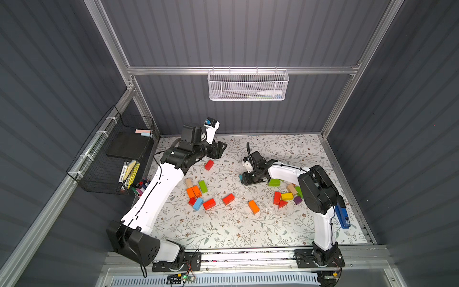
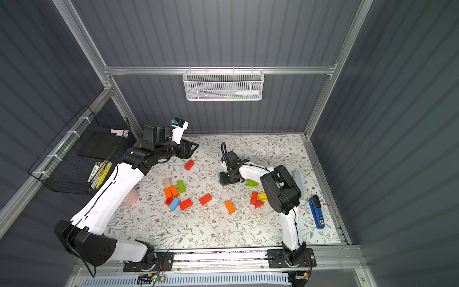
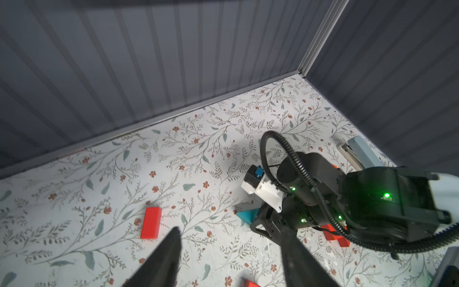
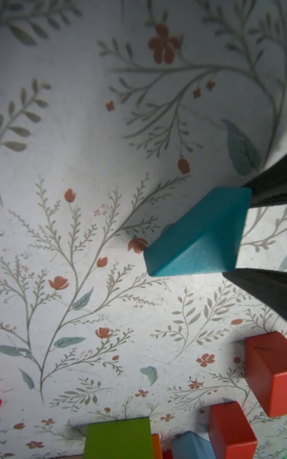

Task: Assemble a heart with building blocks
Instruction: Move the building block to the center of the board.

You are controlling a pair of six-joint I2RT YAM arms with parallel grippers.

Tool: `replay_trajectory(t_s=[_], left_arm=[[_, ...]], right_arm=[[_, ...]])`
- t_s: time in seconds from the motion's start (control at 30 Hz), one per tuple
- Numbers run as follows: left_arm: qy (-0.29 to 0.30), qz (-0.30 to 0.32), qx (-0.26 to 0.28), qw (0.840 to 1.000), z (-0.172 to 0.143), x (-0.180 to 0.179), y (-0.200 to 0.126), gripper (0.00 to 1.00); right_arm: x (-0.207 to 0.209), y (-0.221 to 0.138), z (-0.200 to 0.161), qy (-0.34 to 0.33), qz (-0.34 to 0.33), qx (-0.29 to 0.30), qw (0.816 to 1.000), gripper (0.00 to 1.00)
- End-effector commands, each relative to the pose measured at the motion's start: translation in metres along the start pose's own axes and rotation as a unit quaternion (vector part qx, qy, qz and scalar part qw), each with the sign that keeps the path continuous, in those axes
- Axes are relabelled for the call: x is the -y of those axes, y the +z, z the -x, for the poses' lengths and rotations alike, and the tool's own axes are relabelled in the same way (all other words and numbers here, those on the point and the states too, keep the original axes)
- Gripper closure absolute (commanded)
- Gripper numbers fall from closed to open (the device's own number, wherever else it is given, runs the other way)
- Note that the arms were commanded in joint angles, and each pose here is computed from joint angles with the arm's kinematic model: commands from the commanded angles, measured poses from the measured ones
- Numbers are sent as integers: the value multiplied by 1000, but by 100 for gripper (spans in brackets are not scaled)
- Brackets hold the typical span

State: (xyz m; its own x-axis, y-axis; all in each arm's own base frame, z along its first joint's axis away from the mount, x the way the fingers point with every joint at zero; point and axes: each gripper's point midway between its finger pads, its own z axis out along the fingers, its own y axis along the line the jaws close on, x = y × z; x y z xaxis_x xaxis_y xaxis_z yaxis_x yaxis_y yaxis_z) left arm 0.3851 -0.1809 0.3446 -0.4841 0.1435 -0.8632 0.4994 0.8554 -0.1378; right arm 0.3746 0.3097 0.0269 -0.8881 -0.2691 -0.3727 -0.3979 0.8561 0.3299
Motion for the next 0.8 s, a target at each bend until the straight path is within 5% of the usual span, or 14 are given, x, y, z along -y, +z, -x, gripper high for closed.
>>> replay_trajectory(t_s=[0.0,0.27,0.77], left_arm=[[1,-2,-9,1000,2,4,-20,23],[8,25,-1,1000,8,-1,-37,1],[22,5,45,999,1,4,-30,1]], right_arm=[[-3,4,2,-3,-19,-6,1000,57],[-8,13,15,-22,-43,-5,999,57],[-35,35,37,33,-88,18,995,67]])
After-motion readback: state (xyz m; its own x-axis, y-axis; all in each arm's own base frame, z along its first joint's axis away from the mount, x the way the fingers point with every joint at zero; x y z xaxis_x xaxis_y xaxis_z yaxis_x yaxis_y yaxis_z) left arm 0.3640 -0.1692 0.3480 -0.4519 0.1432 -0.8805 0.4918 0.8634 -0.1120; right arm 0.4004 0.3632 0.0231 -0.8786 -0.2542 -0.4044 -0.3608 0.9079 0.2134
